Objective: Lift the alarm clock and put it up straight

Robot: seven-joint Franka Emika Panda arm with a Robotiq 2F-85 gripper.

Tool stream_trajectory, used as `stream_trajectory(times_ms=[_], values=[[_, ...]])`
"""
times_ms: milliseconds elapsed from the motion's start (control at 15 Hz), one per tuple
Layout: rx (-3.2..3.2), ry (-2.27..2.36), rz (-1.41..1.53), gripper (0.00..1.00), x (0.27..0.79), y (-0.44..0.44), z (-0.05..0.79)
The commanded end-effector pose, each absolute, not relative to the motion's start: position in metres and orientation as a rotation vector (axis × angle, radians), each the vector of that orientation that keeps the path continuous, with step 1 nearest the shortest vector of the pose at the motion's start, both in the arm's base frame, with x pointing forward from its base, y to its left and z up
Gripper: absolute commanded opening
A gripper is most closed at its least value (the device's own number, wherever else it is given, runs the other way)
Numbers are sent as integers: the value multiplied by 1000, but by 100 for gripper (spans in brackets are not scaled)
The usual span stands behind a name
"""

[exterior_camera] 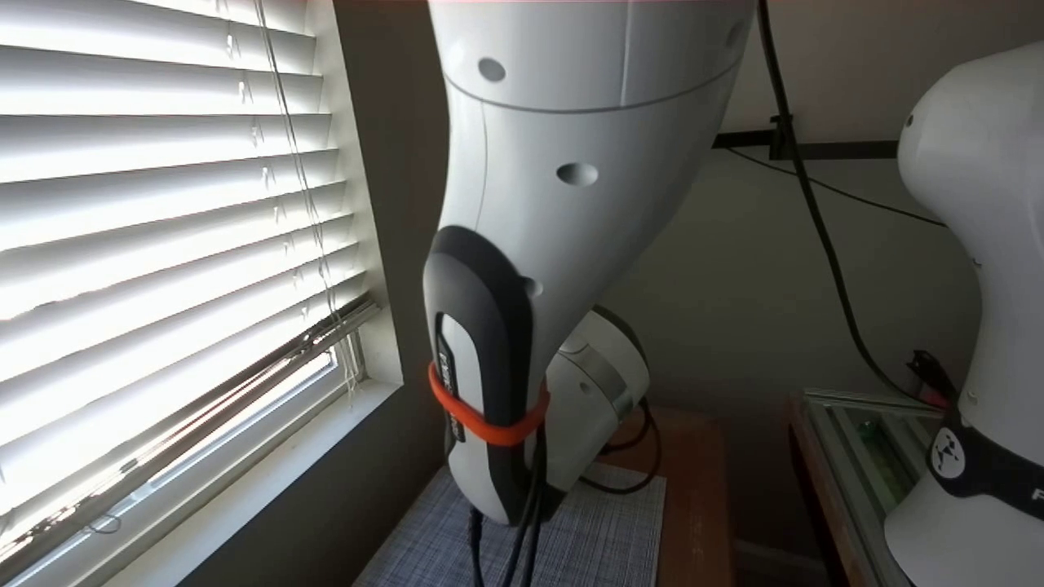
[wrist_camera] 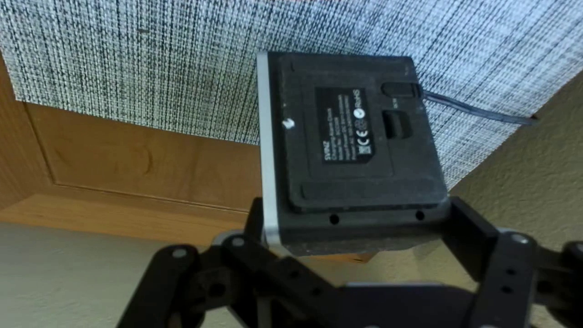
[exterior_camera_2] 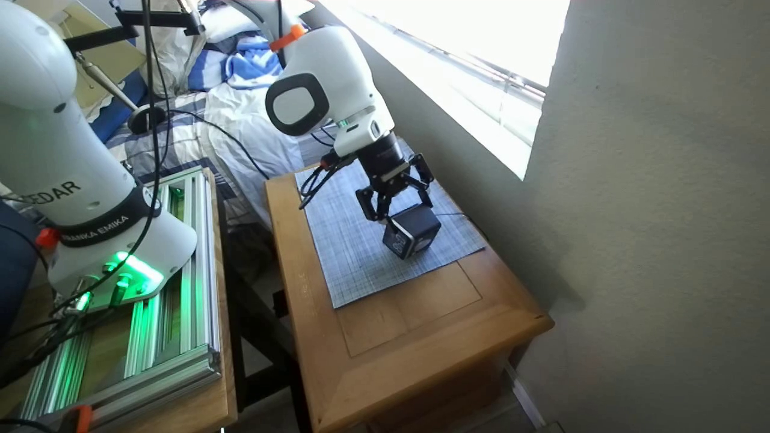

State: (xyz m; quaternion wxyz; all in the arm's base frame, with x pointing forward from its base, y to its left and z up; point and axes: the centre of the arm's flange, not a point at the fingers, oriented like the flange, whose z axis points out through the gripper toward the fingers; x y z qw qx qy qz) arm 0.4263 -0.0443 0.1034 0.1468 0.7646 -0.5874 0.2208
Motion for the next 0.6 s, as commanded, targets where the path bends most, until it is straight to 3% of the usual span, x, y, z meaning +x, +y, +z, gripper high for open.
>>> stream_trajectory(times_ms=[0,67,533], values=[[2171,-1709,638,81,434,-42,100],[2176,-1710,635,98,435,-42,100],[2184,-1718,620,100,435,-43,101]])
